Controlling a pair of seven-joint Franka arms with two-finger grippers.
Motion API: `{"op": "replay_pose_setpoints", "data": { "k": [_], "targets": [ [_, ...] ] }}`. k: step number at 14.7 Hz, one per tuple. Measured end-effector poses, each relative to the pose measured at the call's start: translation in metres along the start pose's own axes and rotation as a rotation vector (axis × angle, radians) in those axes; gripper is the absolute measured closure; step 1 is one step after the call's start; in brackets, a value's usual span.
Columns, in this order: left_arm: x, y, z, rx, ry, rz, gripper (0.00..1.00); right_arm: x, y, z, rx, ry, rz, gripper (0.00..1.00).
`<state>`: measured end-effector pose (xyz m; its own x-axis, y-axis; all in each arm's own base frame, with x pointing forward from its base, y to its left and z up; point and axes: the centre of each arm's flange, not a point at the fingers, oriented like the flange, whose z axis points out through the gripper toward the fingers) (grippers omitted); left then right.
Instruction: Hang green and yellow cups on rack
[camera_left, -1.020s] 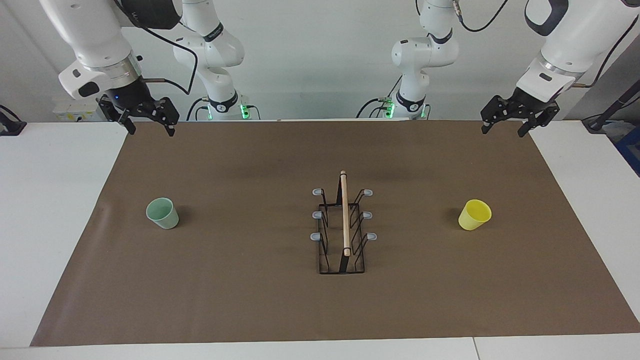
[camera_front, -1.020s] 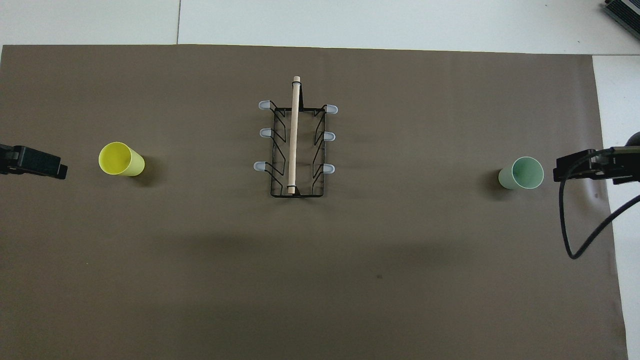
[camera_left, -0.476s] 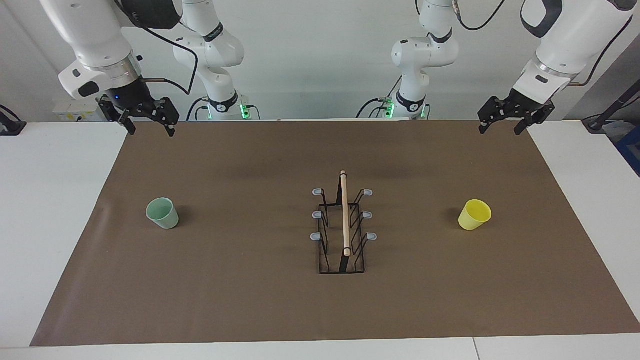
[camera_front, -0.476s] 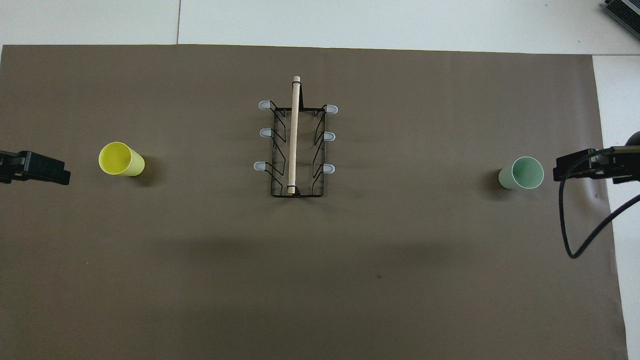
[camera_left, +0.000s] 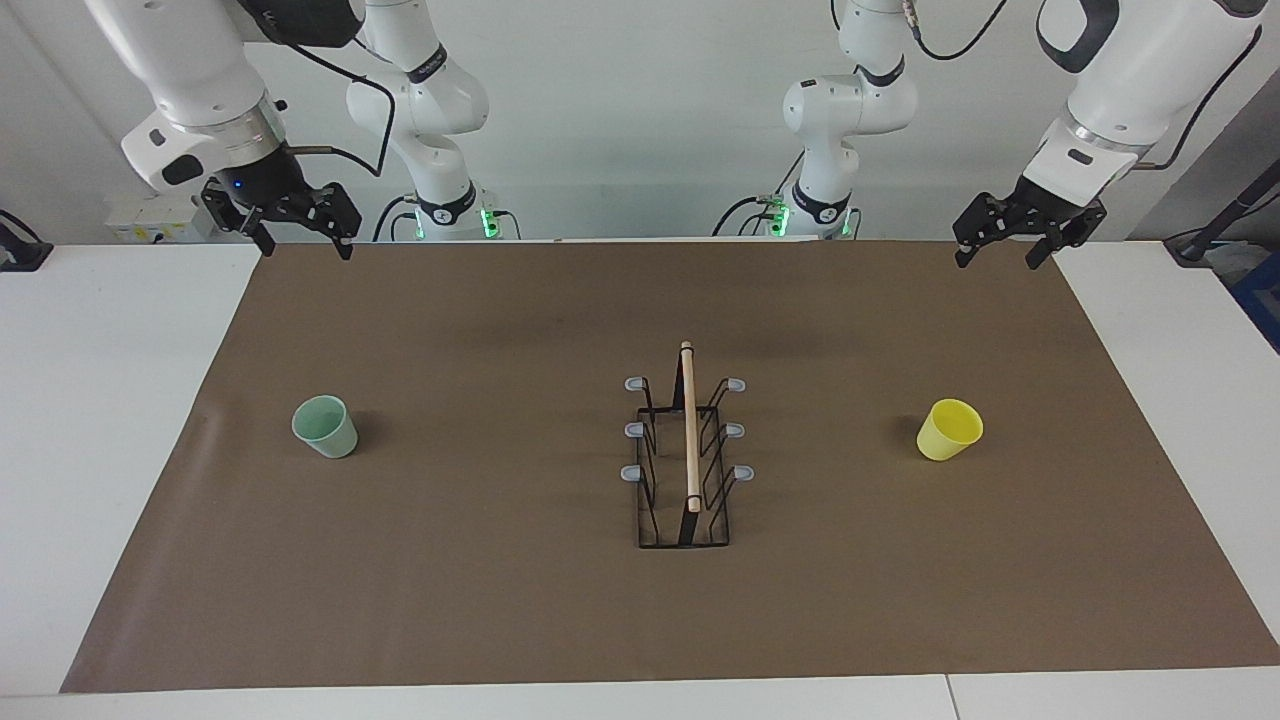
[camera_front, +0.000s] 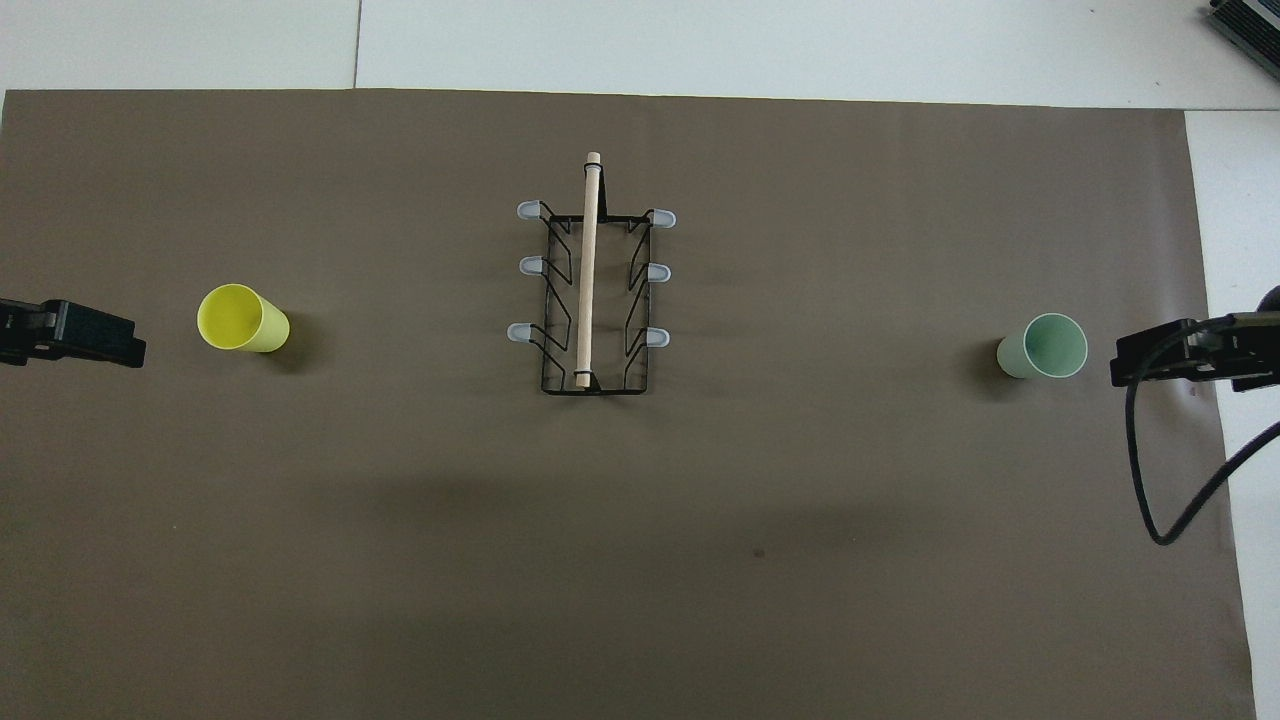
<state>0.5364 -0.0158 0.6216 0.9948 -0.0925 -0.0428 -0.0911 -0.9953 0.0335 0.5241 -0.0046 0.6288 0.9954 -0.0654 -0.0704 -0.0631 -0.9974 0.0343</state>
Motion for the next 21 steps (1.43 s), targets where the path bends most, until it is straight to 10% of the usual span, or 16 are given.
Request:
{"op": "replay_pose_setpoints", "data": {
  "k": [14,21],
  "targets": [
    [0.003,0.016,0.000,0.004,0.020,0.023,0.00,0.057,0.004,0.080,-0.011,-0.116,-0.057,0.00],
    [0.003,0.007,-0.004,0.004,0.030,0.008,0.00,0.121,-0.035,0.152,-0.213,-0.209,-0.349,0.00]
  ]
}}
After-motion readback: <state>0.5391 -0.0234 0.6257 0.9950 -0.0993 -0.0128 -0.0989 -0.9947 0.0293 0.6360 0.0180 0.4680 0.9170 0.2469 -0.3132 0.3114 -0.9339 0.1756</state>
